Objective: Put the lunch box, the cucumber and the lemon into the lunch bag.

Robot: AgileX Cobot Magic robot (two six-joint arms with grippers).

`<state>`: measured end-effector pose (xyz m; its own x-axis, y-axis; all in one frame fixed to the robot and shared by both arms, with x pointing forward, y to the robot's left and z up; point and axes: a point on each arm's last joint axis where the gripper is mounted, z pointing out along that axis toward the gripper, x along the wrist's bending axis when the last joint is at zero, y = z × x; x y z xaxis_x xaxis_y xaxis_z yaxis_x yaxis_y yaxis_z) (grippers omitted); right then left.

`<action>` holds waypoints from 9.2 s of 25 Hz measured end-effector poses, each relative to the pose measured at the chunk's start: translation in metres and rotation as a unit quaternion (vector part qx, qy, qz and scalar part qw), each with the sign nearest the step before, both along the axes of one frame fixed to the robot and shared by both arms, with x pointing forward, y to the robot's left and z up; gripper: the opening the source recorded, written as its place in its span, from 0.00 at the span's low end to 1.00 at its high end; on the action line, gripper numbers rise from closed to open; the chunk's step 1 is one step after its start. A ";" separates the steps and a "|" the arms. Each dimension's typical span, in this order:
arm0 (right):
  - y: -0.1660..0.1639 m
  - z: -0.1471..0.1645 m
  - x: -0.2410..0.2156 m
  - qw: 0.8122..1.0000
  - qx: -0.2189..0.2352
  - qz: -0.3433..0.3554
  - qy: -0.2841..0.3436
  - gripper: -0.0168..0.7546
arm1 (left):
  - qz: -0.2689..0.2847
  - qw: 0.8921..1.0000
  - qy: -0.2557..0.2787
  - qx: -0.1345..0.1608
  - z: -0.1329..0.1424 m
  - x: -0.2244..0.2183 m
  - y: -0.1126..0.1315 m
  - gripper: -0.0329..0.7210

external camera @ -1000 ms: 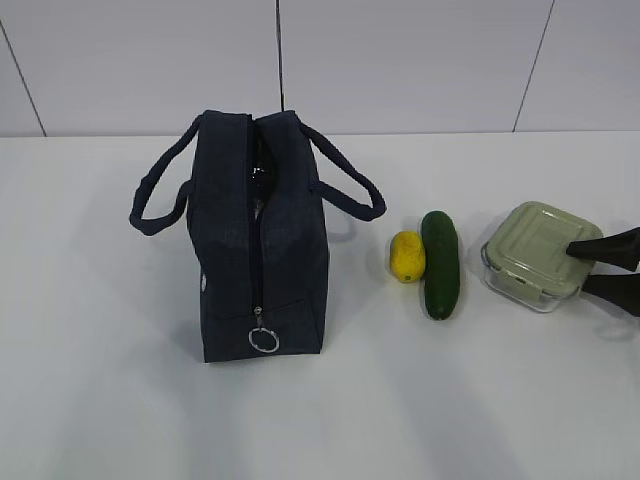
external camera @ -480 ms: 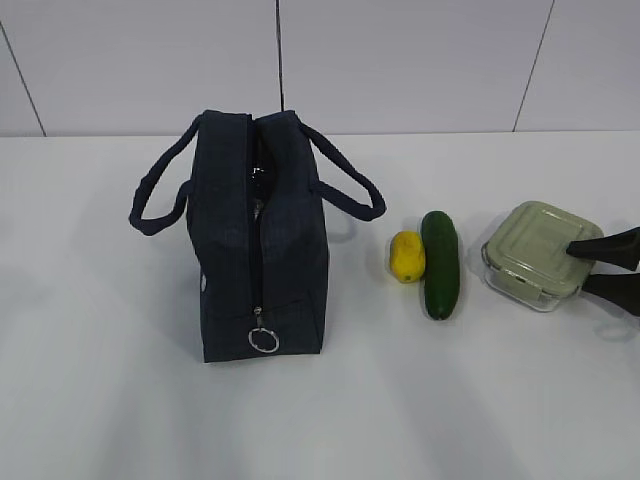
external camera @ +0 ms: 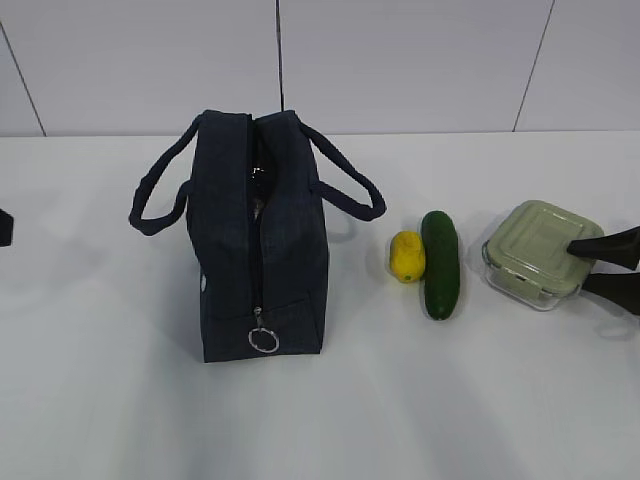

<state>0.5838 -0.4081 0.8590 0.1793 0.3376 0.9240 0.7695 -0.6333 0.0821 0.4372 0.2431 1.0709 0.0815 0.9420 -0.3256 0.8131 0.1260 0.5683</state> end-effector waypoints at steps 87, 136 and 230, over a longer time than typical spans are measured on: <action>-0.001 0.057 -0.002 1.000 -0.024 -0.013 -0.008 0.50 | -0.090 0.982 0.071 -0.151 -0.046 0.141 -0.084 0.04; 0.129 0.171 0.052 0.988 0.007 0.134 -0.071 0.50 | -0.160 0.975 0.068 -0.139 -0.025 0.136 -0.107 0.04; 0.309 0.098 0.046 0.951 -0.078 0.296 -0.031 0.50 | -0.156 0.971 0.074 -0.166 -0.023 0.135 -0.110 0.04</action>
